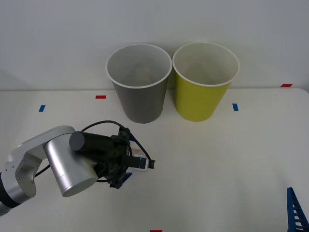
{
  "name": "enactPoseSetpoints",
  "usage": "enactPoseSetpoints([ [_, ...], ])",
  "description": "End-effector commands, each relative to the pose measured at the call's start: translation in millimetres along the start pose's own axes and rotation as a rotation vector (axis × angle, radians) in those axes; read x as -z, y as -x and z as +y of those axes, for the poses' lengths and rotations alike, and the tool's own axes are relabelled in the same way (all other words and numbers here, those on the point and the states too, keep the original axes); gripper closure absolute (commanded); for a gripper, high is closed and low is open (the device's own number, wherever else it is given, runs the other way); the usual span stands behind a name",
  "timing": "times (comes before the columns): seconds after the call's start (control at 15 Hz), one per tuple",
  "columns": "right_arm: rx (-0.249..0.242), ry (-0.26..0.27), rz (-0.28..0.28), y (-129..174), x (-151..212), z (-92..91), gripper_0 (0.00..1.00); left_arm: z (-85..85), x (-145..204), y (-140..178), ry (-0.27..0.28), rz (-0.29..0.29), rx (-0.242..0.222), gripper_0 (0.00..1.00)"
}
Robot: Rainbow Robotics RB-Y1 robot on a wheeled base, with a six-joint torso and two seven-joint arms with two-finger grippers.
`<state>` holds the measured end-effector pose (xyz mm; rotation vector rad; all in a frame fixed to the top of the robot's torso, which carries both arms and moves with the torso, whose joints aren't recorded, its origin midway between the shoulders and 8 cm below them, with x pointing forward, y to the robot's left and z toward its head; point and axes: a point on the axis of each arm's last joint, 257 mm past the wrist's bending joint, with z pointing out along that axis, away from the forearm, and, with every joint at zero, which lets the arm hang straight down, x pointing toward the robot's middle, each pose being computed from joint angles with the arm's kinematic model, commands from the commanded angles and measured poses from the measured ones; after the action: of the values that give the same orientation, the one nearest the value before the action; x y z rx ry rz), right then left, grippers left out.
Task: Put cans in the gray bin and PET bottles in the light green bin.
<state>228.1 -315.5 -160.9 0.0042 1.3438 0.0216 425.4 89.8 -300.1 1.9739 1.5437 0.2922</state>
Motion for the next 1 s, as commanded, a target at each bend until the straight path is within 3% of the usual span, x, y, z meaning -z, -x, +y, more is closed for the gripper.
enactPoseSetpoints([
  [0.07,0.0,0.0,0.0,0,0,0.0,0.0,10.9,-5,-13,0.008,0.031,-0.013,0.0],
  [0.47,0.0,0.0,0.0,0,0,0.0,0.0,3.6,-18,-4,-0.02,0.015,0.001,0.0],
  [0.53,0.0,0.0,0.0,0,0,0.0,0.0,0.2,-18,-3,-0.033,0.005,0.01,0.11],
  [0.67,0.0,0.0,0.0,0,0,0.0,0.0,-1.0,-18,-1,-0.038,0.0,0.015,1.0],
  [1.0,0.0,0.0,0.0,0,0,0.0,0.0,-5.6,-17,-2,-0.052,-0.011,0.032,1.0],
])
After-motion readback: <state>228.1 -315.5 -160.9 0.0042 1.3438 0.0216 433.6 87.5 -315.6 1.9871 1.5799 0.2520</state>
